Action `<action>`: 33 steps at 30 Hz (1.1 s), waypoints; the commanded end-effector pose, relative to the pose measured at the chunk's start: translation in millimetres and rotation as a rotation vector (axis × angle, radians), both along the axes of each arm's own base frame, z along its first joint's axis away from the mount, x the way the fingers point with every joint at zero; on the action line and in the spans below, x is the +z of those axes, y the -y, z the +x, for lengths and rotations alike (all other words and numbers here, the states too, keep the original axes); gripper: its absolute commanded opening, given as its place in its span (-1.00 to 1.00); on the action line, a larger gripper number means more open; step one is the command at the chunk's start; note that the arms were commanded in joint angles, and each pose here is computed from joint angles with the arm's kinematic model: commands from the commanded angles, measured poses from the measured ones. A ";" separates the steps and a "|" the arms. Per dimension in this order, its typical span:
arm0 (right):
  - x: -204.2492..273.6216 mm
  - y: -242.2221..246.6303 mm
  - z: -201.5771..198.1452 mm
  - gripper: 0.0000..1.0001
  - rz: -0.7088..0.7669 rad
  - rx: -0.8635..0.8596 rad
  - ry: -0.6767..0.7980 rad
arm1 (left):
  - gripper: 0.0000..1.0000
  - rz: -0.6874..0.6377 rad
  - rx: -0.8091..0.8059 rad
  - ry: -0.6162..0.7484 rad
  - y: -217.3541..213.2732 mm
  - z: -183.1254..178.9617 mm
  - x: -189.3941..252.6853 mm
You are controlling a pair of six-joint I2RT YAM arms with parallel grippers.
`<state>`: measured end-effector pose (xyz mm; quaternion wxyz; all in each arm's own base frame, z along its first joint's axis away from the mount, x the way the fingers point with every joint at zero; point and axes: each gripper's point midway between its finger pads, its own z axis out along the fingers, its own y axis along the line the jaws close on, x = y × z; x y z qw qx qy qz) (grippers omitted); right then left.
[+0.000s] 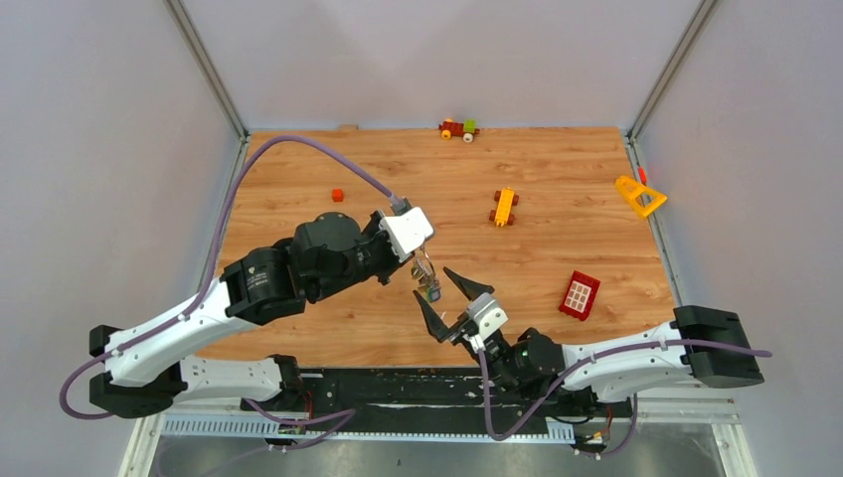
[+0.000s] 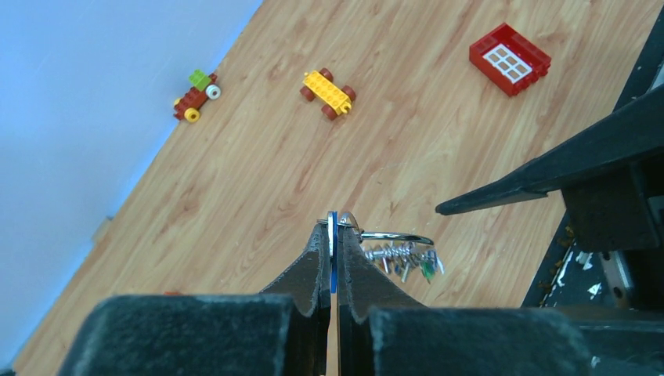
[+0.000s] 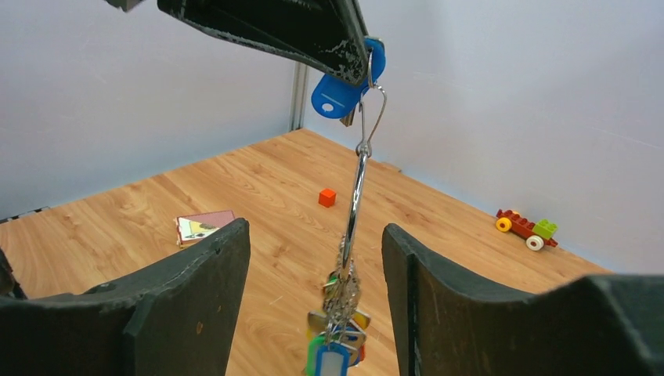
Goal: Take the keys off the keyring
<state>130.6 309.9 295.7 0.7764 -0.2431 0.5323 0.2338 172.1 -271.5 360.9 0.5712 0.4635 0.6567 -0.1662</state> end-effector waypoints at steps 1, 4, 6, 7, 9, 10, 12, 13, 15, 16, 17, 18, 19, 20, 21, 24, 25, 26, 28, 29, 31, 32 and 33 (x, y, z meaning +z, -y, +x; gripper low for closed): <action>28.6 5.6 10.8 0.26 0.118 -0.052 0.015 | -1.00 -0.097 0.007 -0.022 3.0 -3.7 27.6; 31.2 7.7 18.5 0.28 0.123 -0.069 0.033 | -1.00 -0.096 -0.024 -0.041 6.1 -8.8 26.1; 32.5 8.0 23.1 0.27 0.122 -0.063 0.042 | -1.00 -0.098 -0.045 -0.052 7.9 -12.6 25.6; 31.3 6.8 25.3 0.26 0.112 -0.052 0.041 | -1.00 -0.098 -0.050 -0.058 8.4 -13.8 24.8; 31.7 3.4 28.7 0.24 0.110 -0.013 0.034 | -1.00 -0.103 -0.062 -0.071 10.1 -16.5 24.7; 31.8 1.1 29.5 0.22 0.108 0.009 0.031 | -1.00 -0.102 -0.068 -0.077 11.3 -17.5 23.6; 34.1 -0.4 31.3 0.20 0.115 0.031 0.029 | -1.00 -0.105 -0.076 -0.083 12.1 -19.2 23.8; 35.4 -1.0 30.9 0.19 0.113 0.039 0.036 | -1.00 -0.104 -0.080 -0.085 12.5 -19.7 23.3; 35.0 -4.0 30.6 0.17 0.098 0.050 0.044 | -1.00 -0.104 -0.083 -0.090 13.3 -20.4 22.3; 35.0 -5.2 30.2 0.15 0.094 0.052 0.045 | -1.00 -0.102 -0.085 -0.091 13.9 -20.5 21.5; 34.9 -5.3 30.9 0.13 0.095 0.050 0.043 | -1.00 -0.100 -0.084 -0.092 14.3 -20.2 20.6; 34.7 -5.5 31.3 0.08 0.096 0.049 0.043 | -1.00 -0.099 -0.086 -0.094 14.7 -20.4 19.9; 34.7 -5.5 31.9 0.04 0.098 0.047 0.043 | -1.00 -0.100 -0.088 -0.094 15.2 -20.8 20.0; 34.5 -5.5 32.9 -0.01 0.098 0.044 0.041 | -1.00 -0.099 -0.086 -0.096 14.7 -20.4 19.7; 34.0 -5.6 33.5 -0.05 0.098 0.042 0.040 | -1.00 -0.100 -0.088 -0.097 14.8 -21.0 19.6; 33.6 -4.4 35.5 -0.13 0.102 0.035 0.035 | -1.00 -0.102 -0.091 -0.097 13.8 -22.0 20.6; 33.3 -3.8 36.4 -0.16 0.103 0.032 0.033 | -1.00 -0.106 -0.091 -0.096 13.2 -22.2 21.9; 33.1 -3.3 36.7 -0.18 0.104 0.031 0.031 | -1.00 -0.105 -0.092 -0.096 13.1 -22.4 21.9; 33.3 -2.2 37.5 -0.22 0.110 0.028 0.030 | -1.00 -0.111 -0.096 -0.095 12.4 -23.5 24.0; 33.1 -2.0 38.0 -0.24 0.110 0.027 0.029 | -1.00 -0.113 -0.098 -0.097 12.6 -23.8 24.0; 33.5 -1.4 38.8 -0.27 0.113 0.023 0.027 | -1.00 -0.116 -0.103 -0.096 12.5 -24.9 25.5; 34.0 -1.0 39.1 -0.28 0.115 0.021 0.027 | -1.00 -0.119 -0.104 -0.096 12.3 -25.2 26.5; 34.2 -0.9 39.5 -0.29 0.116 0.020 0.027 | -1.00 -0.120 -0.105 -0.096 12.1 -25.5 26.8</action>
